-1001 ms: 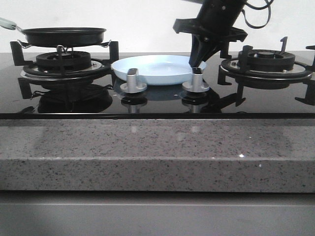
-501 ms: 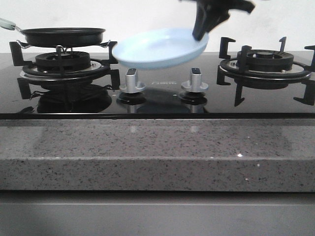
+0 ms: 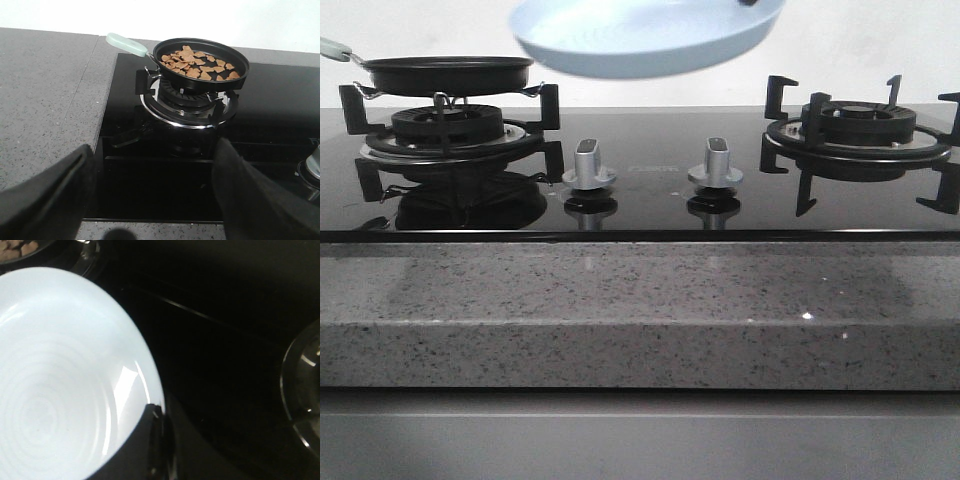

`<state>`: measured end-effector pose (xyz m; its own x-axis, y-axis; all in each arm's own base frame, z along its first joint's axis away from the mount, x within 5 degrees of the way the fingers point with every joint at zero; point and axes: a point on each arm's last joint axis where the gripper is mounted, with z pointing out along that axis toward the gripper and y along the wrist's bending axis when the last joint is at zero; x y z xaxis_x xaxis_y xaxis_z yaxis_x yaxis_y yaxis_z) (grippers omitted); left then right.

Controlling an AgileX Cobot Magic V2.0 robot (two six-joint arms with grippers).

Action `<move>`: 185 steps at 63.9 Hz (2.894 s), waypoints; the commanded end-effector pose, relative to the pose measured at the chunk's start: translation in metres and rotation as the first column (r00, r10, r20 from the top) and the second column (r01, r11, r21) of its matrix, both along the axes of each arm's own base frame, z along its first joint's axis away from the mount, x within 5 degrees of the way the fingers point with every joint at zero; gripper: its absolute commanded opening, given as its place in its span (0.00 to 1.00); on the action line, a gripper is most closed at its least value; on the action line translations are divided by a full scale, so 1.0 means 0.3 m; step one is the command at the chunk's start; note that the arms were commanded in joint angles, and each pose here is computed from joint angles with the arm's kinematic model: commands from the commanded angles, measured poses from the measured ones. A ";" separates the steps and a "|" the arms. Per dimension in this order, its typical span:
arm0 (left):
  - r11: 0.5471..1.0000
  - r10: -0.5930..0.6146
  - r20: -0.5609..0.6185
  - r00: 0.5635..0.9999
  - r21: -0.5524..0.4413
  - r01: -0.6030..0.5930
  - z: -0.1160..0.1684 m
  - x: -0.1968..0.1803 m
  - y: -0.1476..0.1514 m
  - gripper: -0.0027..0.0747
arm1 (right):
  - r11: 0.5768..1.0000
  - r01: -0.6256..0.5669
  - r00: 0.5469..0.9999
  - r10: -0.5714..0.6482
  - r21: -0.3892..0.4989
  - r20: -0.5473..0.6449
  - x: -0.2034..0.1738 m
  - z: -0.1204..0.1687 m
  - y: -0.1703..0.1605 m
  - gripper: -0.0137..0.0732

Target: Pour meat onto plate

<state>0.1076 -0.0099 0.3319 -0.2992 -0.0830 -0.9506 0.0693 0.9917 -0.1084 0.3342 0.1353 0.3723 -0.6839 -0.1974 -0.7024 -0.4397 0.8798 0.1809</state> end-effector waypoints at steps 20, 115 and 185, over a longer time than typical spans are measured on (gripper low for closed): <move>1.000 0.015 0.102 0.995 -0.021 -0.013 0.059 0.008 0.003 0.67 | 0.999 0.027 0.999 -0.028 0.030 0.030 -0.067 -0.097 -0.006 0.08; 1.000 -0.001 -0.227 0.974 -0.024 -0.005 0.116 0.327 -0.009 0.77 | 0.999 0.032 0.999 -0.031 0.009 -0.021 -0.026 -0.170 0.008 0.08; 0.661 -0.202 -0.133 0.970 -0.749 0.035 -0.032 0.883 0.241 0.77 | 0.999 0.032 0.999 -0.031 0.009 -0.021 -0.026 -0.170 0.008 0.08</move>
<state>0.3650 0.0627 0.2983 -0.5682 -0.6333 -0.5254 -0.0027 0.6400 -0.7684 0.3286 0.1388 0.2986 -0.7623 -0.1895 -0.6189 -0.3923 0.8958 0.2090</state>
